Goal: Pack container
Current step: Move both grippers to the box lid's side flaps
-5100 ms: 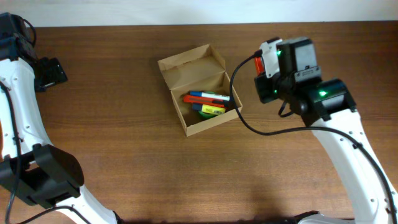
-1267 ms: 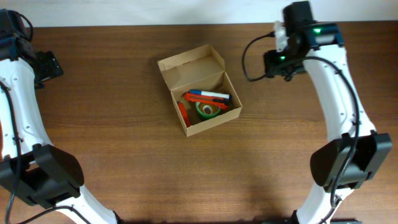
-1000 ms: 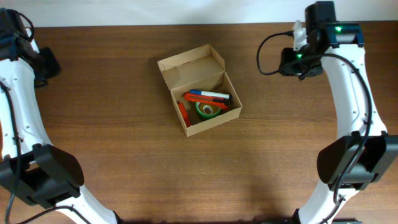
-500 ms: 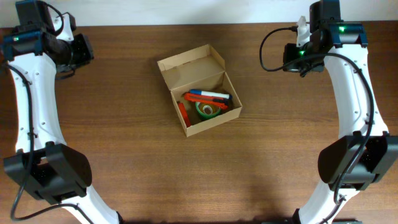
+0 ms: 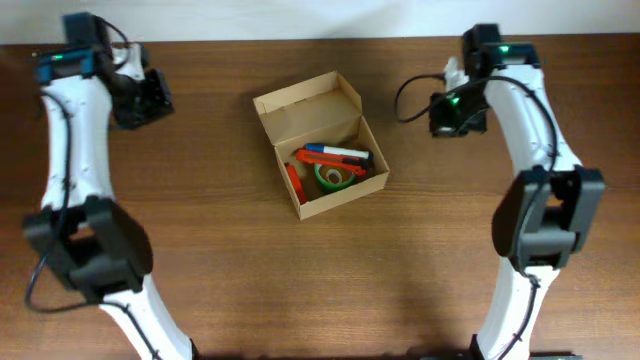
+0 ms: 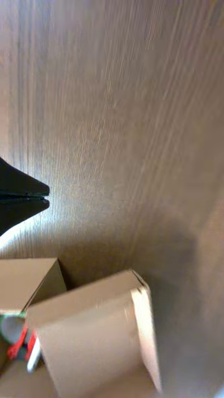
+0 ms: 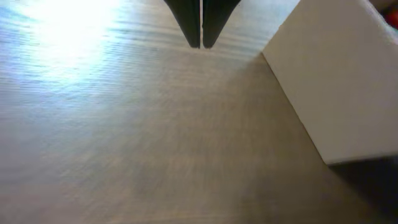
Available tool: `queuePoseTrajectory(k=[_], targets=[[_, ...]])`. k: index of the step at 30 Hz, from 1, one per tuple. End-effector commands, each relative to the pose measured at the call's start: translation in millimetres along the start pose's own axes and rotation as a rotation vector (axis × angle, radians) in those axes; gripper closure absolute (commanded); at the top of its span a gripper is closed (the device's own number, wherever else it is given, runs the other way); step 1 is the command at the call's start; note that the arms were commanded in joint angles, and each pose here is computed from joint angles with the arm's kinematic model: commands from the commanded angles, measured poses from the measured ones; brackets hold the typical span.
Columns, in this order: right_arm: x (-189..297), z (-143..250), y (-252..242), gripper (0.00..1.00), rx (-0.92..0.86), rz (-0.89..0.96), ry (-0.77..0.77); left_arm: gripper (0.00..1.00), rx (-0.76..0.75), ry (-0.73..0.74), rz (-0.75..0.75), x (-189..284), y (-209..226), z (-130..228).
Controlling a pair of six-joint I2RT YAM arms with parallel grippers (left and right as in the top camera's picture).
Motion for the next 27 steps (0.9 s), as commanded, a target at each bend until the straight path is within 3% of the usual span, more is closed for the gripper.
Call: queuePoseTrajectory(k=[1, 12, 27], targets=[[-6, 2, 27, 0.96, 0.082, -0.023, 0.026, 0.98, -0.008, 0.031, -0.018, -19, -4, 3], [-28, 24, 101, 0.96, 0.286, 0.061, 0.091, 0.98, -0.04, 0.014, -0.033, -25, -13, 1], [-40, 49, 133, 0.96, 0.38, 0.035, 0.166, 0.99, -0.044, 0.012, -0.032, -25, -13, 1]])
Point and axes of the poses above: each gripper's point midway between its finger pads, its own x axis back along the fingers, its own y axis along the line the jaws close on, z = x × y, the point moved 5 cm from there along x, back along the fingers, and after that the axes turned 4 degrees about x, right-handed, at the moved point
